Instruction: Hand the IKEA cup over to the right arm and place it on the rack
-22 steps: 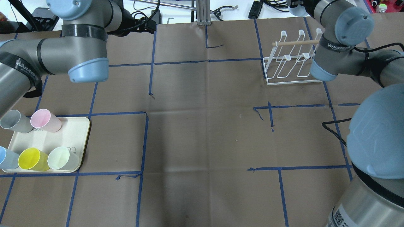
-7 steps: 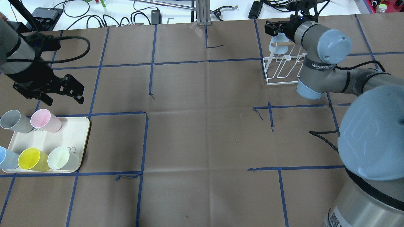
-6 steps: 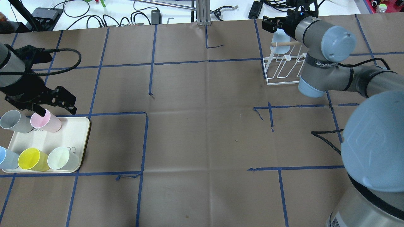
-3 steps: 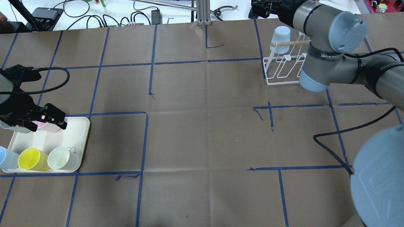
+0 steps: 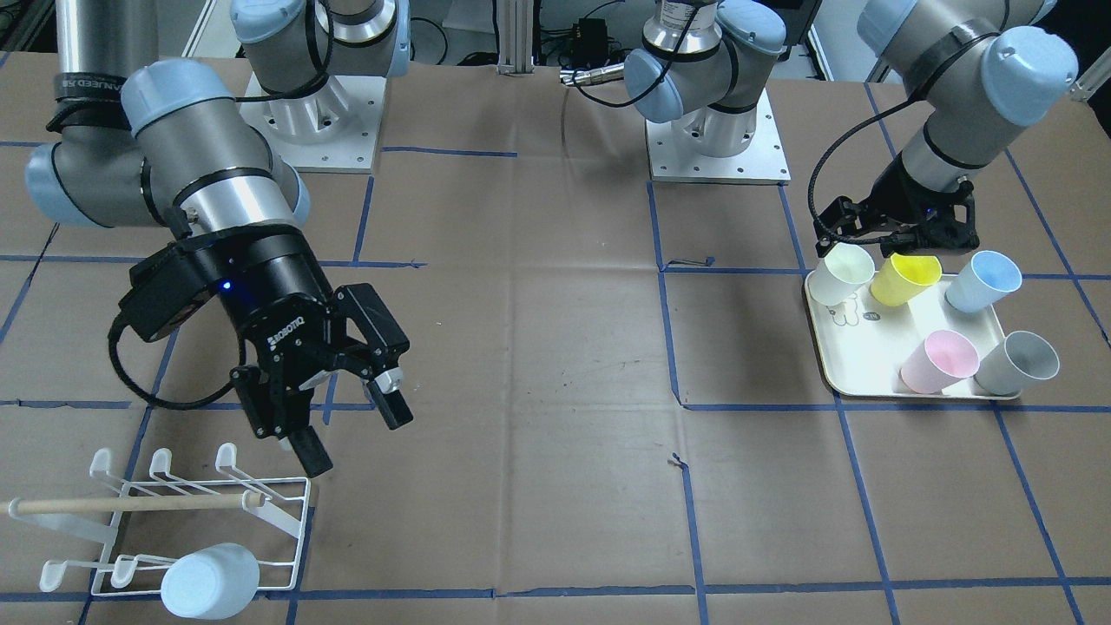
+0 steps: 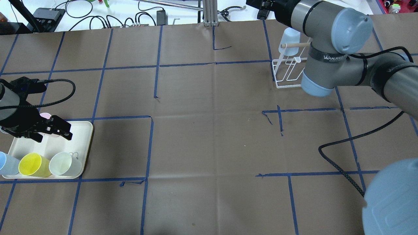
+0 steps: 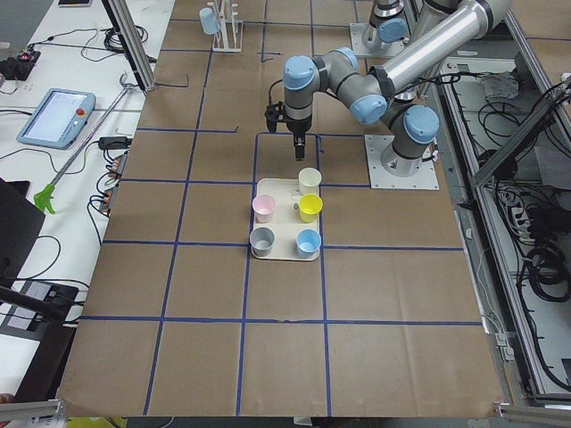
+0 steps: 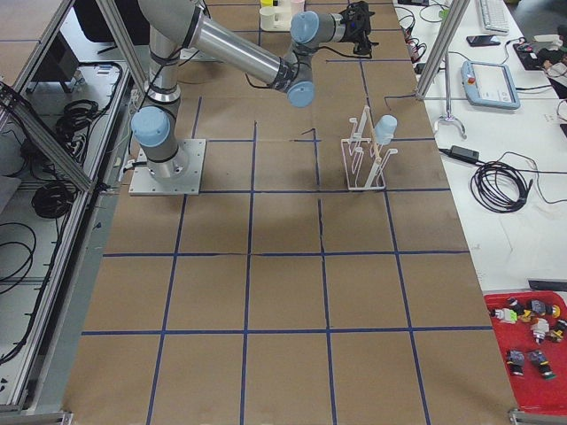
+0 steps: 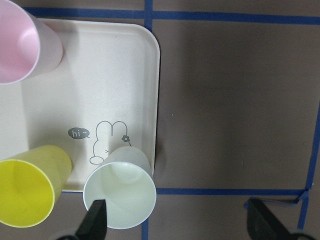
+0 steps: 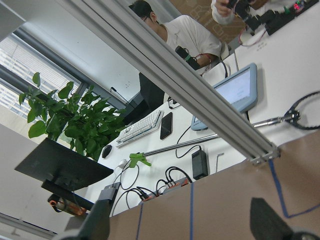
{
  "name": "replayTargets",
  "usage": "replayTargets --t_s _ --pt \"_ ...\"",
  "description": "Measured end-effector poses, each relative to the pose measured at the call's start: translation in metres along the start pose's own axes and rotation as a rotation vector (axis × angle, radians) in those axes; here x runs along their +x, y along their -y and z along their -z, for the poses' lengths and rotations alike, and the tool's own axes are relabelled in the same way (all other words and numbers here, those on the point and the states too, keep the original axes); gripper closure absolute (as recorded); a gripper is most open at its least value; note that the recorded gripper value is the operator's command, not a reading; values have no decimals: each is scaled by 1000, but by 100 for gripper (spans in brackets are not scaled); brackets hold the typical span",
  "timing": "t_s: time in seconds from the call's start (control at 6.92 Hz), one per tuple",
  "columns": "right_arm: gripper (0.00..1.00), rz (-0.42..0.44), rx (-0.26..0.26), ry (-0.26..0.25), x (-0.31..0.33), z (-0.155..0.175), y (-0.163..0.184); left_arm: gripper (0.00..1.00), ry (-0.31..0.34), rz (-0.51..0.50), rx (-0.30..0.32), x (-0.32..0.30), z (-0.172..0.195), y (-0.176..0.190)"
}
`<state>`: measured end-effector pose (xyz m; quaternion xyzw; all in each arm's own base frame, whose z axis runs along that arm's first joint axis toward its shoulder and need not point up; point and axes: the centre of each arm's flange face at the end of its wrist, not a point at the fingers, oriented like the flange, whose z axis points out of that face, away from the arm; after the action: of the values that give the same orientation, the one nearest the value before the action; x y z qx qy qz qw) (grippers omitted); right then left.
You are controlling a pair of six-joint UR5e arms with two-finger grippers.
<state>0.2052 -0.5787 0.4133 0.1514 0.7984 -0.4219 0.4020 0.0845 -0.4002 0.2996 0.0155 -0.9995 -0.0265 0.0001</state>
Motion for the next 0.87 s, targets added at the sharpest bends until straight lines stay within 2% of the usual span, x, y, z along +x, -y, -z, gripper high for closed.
replayTargets --t_s 0.14,0.43,0.72,0.87 --pt "1 -178 -8 5 -5 3 -13 3 14 -3 2 2 -17 -5" --pt "1 -366 37 8 -6 13 -26 4 22 -8 -5 4 -41 -11" --pt "0 -599 72 41 -6 19 -31 4 44 -10 -29 0 -57 -9" --pt "0 -684 77 56 -6 20 -32 6 49 -10 -41 -1 -63 -10"
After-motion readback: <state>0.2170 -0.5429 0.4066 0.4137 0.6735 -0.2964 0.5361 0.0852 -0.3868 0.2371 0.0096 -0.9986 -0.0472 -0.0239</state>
